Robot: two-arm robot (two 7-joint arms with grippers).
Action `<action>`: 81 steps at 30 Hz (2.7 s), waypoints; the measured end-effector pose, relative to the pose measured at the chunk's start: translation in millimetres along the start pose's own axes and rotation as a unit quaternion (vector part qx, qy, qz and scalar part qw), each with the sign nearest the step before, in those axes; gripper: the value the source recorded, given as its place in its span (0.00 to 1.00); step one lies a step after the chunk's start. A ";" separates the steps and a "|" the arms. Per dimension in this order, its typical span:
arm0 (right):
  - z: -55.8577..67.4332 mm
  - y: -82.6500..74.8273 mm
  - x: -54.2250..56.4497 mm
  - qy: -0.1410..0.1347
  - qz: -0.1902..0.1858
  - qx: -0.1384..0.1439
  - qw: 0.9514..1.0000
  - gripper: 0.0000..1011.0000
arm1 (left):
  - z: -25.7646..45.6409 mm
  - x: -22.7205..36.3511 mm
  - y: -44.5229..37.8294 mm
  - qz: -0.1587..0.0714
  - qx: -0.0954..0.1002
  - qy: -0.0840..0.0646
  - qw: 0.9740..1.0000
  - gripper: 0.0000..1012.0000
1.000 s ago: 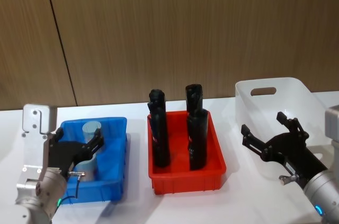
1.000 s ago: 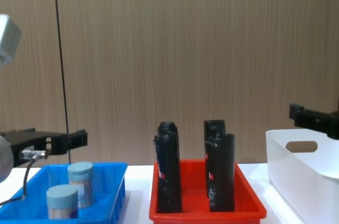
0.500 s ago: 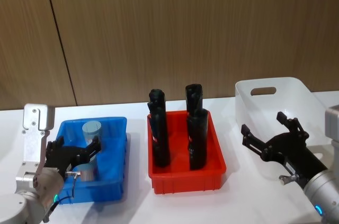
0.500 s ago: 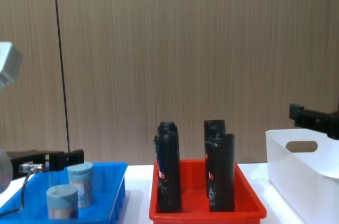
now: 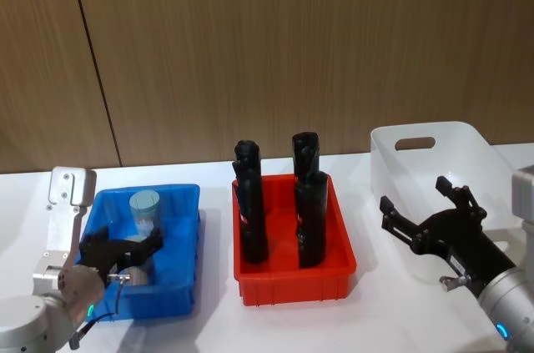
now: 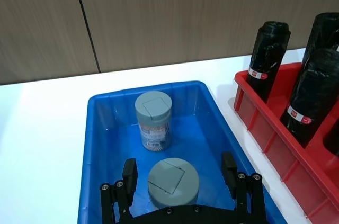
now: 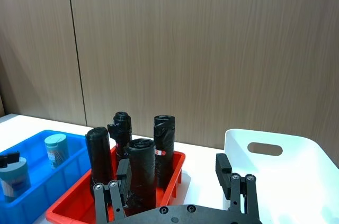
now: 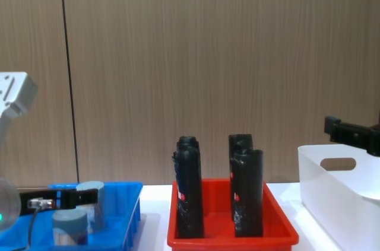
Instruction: Pick the cotton swabs from the blue box and place them into the white box.
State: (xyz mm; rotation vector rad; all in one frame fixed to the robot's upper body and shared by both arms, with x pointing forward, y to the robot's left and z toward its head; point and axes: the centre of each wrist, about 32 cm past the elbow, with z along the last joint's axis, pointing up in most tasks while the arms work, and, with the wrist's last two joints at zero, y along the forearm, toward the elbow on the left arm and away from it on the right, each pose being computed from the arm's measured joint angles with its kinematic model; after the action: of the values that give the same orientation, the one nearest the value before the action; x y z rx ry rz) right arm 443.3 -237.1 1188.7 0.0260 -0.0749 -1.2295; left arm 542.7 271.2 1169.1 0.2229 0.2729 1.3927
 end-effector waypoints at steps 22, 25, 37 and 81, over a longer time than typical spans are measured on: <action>0.0 0.0 0.0 0.000 0.000 0.000 1.000 0.99 | -7.1 6.7 -22.2 -0.012 0.046 0.005 0.999 0.99; 0.0 0.0 0.0 0.000 0.000 0.000 1.000 0.99 | -7.9 7.2 -23.6 -0.012 0.050 0.006 0.999 0.95; 0.0 0.0 0.0 0.000 0.000 0.000 1.000 0.99 | -6.4 7.5 -25.4 -0.005 0.056 -0.010 0.998 0.67; 0.0 0.0 0.0 0.000 0.000 0.000 1.000 0.99 | 58.9 -11.2 2.6 -0.155 -0.169 -0.067 0.971 0.67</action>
State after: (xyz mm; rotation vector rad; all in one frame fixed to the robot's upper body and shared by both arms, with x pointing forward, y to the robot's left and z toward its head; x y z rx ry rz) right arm 443.3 -237.1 1188.7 0.0260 -0.0749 -1.2295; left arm 557.3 260.9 1226.4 -0.0106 -0.0444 1.0874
